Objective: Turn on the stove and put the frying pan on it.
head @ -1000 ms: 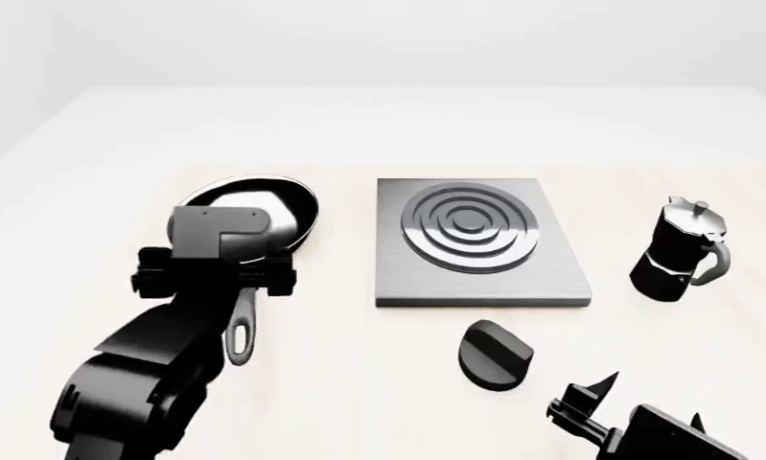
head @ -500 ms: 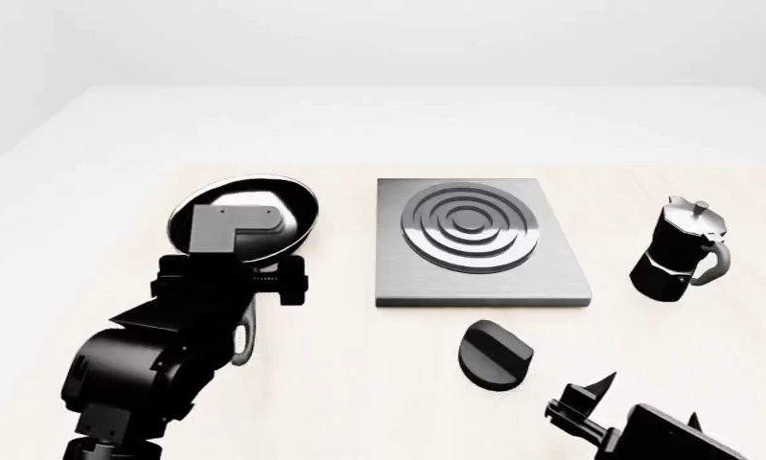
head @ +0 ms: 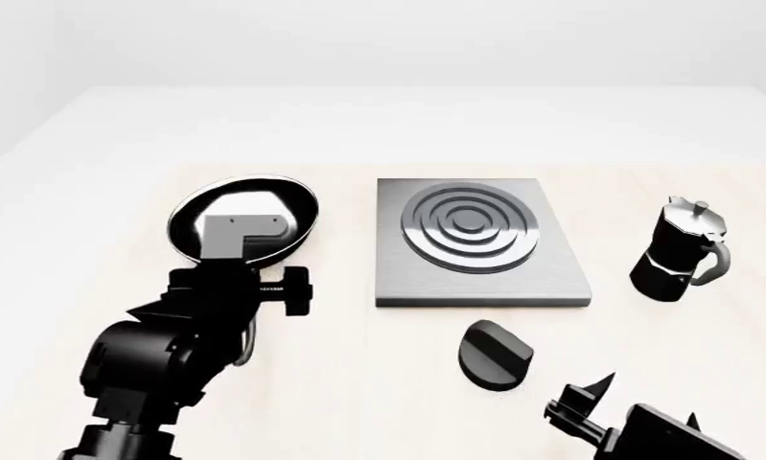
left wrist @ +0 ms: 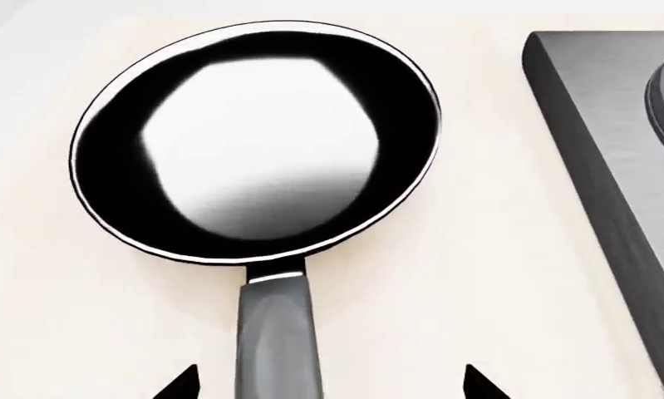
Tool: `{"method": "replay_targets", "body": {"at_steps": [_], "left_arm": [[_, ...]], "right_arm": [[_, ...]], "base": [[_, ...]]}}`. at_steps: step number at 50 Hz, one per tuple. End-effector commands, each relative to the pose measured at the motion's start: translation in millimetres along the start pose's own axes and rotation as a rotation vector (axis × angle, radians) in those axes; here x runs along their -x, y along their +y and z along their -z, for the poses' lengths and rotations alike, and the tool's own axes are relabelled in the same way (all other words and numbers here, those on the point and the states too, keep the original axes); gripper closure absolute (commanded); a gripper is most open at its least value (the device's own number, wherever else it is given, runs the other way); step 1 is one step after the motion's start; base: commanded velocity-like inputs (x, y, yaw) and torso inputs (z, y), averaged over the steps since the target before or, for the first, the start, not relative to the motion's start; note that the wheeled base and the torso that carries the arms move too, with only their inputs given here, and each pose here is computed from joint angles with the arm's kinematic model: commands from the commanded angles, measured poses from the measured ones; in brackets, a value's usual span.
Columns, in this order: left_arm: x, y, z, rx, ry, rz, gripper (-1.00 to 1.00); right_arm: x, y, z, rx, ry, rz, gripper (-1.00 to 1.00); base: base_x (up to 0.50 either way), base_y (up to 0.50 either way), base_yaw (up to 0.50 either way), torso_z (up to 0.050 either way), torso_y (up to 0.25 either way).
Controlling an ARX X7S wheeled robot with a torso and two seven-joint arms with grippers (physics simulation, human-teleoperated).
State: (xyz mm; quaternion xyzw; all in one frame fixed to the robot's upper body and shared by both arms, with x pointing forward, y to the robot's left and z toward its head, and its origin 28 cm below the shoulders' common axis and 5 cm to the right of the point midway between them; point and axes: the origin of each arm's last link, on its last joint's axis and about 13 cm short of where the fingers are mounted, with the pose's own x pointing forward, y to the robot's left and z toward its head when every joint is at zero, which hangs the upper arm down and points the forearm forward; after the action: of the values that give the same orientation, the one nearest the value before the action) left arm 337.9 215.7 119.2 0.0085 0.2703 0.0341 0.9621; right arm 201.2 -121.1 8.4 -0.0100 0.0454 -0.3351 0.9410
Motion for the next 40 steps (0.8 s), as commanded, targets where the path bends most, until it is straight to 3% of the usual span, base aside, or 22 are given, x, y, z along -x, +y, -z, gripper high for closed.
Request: {"method": "replay_targets", "body": {"at_steps": [1, 40], "left_arm": [[-4, -2.0, 7, -0.004, 0.043, 0.011, -1.00], [-27, 3.0, 18, 0.037, 0.142, -0.060, -1.00]], "right_arm": [[1, -0.1, 0, 0.000, -0.001, 0.000, -1.00], [1, -0.2, 0, 0.002, 0.005, -0.006, -1.00]], "base": [[0.00, 0.00, 0.00, 0.000, 0.000], [0.00, 0.00, 0.00, 0.000, 0.000]]}}
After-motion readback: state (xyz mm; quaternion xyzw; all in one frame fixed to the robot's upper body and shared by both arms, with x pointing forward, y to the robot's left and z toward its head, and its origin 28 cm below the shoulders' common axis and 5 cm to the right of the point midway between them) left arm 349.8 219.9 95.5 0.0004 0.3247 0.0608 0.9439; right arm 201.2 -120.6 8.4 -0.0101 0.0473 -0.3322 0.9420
